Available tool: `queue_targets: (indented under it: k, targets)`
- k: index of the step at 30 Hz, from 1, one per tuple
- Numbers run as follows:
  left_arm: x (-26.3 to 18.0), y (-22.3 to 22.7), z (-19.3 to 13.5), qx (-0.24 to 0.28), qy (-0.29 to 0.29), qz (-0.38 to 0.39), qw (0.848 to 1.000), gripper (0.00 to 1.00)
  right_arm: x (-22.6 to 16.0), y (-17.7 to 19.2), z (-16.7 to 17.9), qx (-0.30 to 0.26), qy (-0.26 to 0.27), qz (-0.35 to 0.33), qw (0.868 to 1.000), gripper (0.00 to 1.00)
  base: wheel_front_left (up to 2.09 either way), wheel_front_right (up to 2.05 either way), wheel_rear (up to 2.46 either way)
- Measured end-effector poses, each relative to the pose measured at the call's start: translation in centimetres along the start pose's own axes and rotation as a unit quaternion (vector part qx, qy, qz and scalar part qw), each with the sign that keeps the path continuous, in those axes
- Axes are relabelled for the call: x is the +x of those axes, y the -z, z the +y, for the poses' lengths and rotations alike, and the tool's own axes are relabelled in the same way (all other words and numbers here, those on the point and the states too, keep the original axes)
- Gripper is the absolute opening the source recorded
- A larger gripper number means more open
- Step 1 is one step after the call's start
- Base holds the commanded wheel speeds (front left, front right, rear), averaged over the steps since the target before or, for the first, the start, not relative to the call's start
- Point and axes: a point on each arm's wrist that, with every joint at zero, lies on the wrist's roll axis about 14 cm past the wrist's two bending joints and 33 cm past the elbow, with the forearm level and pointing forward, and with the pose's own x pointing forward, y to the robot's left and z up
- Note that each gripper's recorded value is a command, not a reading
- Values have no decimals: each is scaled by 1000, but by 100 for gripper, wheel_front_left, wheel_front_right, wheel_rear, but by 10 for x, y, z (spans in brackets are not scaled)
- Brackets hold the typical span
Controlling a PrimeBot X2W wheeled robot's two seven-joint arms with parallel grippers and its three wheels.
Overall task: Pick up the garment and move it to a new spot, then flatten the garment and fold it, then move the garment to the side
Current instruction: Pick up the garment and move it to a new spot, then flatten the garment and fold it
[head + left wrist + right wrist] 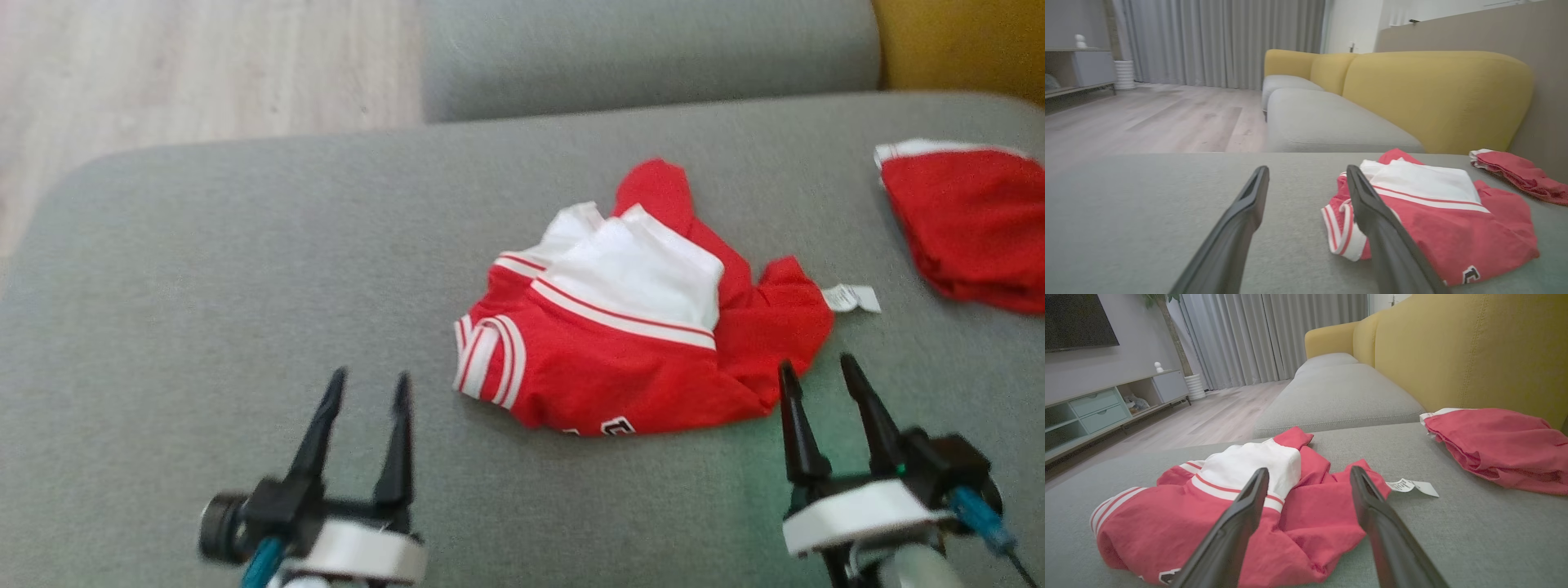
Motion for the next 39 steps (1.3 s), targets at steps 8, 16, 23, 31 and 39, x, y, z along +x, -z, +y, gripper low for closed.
queue_targets:
  k: [8, 16, 23, 31, 39]
  targets:
    - [-44, -8, 35, 7, -81, -22, 996, 100, -17, 8, 12, 7, -14, 10, 1000, 100, 0, 0, 0]
    - [-65, -7, 39, 23, -89, -25, 995, 100, -25, 11, 22, 9, -29, 14, 999, 100, 0, 0, 0]
    - [-68, -9, 41, 36, -90, -29, 995, 100, -24, 9, 26, 13, -35, 10, 999, 100, 0, 0, 0]
    - [-71, -4, 41, 41, -85, -21, 995, 100, -27, 12, 28, 17, -37, 14, 999, 100, 0, 0, 0]
    - [-70, 1, 40, 38, -83, -12, 996, 100, -26, 15, 29, 18, -39, 20, 999, 100, 0, 0, 0]
